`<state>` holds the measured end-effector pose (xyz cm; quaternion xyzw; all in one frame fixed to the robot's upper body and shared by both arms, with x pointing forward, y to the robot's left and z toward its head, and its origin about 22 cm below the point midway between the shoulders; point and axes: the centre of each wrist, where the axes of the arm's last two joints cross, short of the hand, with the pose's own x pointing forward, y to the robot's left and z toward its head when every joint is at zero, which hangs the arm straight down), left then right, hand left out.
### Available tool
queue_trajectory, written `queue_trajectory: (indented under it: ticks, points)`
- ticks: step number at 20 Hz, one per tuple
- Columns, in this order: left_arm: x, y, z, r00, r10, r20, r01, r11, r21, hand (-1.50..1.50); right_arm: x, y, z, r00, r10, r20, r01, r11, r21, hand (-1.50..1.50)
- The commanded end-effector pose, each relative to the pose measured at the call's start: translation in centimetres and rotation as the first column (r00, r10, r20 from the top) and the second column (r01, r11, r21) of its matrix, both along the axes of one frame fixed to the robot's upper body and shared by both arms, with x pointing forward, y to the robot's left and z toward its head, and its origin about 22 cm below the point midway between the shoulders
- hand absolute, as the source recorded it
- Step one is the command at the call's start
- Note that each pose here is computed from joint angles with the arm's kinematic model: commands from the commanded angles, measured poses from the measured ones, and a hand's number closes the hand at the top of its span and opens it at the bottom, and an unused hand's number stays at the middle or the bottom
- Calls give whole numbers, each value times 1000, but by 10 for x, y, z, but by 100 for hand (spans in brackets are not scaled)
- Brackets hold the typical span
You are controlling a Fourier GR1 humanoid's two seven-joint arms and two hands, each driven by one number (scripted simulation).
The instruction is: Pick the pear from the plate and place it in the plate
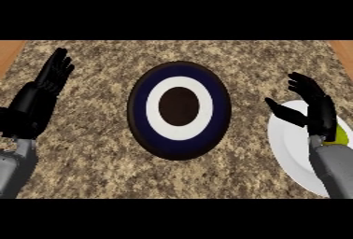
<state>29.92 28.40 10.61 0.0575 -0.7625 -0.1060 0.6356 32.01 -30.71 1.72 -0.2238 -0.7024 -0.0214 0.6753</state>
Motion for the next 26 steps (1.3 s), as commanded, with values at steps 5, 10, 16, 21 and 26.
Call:
queue_trajectory:
  ticks: [5, 10, 16, 21, 26]
  points:
    - [2, 12, -11, 1000, 8, 13, -8, 1000, 4, 0, 0, -51, 36, 986, -90, 139, 102, 991, -88, -150]
    - [3, 0, -4, 1000, 22, -10, -22, 1000, -6, 0, 11, -79, 95, 980, -134, -147, 82, 945, -318, -150]
    - [1, -10, -8, 1000, -9, -1, 9, 1000, -15, 0, 15, -99, 141, 832, -161, -531, -99, 898, -428, -150]
    - [-1, -1, -4, 1000, -6, -3, 6, 1000, 2, 0, 19, -90, 157, 644, -101, -759, -300, 879, -371, -150]
    - [-7, -12, -5, 1000, 18, 20, -18, 1000, -11, 0, 24, -85, 146, 562, -74, -824, -340, 887, -312, -150]
